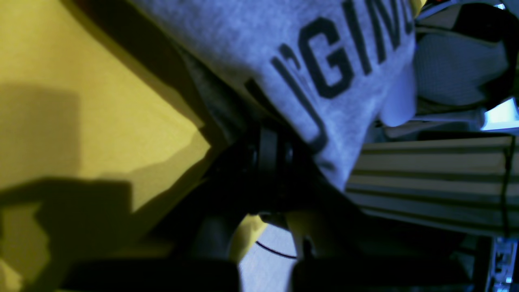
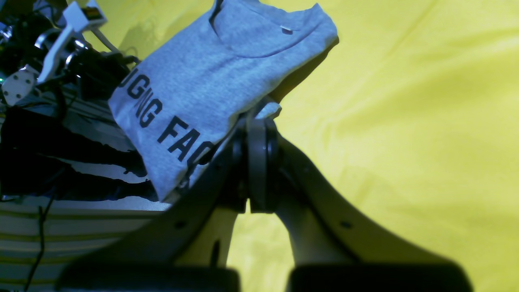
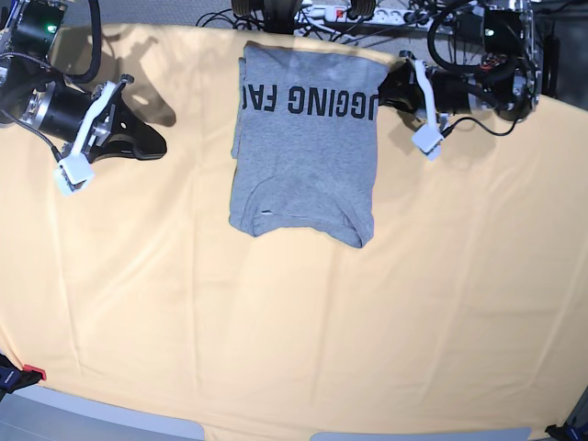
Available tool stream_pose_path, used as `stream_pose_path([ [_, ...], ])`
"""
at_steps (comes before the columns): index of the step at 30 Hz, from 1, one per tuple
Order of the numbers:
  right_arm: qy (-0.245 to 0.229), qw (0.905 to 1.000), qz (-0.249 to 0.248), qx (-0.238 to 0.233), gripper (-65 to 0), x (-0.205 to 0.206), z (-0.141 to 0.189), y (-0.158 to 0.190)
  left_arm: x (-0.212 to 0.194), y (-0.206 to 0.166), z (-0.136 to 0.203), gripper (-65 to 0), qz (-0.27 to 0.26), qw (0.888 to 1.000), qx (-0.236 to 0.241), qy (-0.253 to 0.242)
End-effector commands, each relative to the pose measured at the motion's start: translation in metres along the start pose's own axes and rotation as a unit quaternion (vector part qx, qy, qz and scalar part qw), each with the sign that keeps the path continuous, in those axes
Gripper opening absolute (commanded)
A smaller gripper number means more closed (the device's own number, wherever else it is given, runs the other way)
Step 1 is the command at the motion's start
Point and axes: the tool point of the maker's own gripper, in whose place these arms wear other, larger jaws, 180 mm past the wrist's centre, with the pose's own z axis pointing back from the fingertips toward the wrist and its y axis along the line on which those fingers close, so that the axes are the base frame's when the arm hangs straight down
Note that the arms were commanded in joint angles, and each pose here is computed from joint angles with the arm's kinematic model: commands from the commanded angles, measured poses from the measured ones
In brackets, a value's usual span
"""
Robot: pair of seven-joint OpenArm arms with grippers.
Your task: Layout the t-shirt on the table in an organized manner, then fold the t-shirt properly
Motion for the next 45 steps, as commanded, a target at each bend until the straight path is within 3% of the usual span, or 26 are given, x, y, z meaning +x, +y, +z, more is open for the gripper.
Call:
stream_pose_path([
  [1,-0.021,0.9996,0.017,0.006,-65.0,0.013,0.004,0.004,0.020,-0.010,0.006,-65.0,-0.019,0.999,-0.013,-0.032],
  [7,-0.028,0.9995,0.017,0.001,-65.0,0.016,0.008,0.002,0.054,-0.034,0.025,-65.0,-0.093,0.992,-0.012,-0.079],
  [12,-0.049,0.9961,0.057,-0.046,-65.0,0.034,0.030,0.000,0.074,-0.045,0.056,-65.0,-0.140,0.984,0.007,-0.106],
  [17,-0.035,0.9919,0.068,-0.102,-65.0,0.025,0.058,0.002,0.068,-0.039,0.077,-65.0,-0.140,0.984,0.041,-0.101],
  [24,-0.011,0.9871,-0.017,-0.159,-65.0,-0.022,0.086,0.009,0.042,-0.043,0.093,-65.0,-0.130,0.987,0.071,-0.067],
  [32,0.034,0.9659,-0.114,-0.230,-65.0,-0.077,0.127,0.021,0.017,-0.090,0.101,-65.0,-0.155,0.983,0.091,-0.018],
  [40,0.131,0.9472,-0.173,-0.236,-65.0,-0.124,0.159,0.051,-0.030,-0.104,0.110,-65.0,-0.063,0.993,0.096,0.038],
  [45,0.191,0.9320,-0.208,-0.227,-65.0,-0.148,0.177,0.076,-0.066,-0.124,0.113,-65.0,0.000,0.994,0.074,0.083],
])
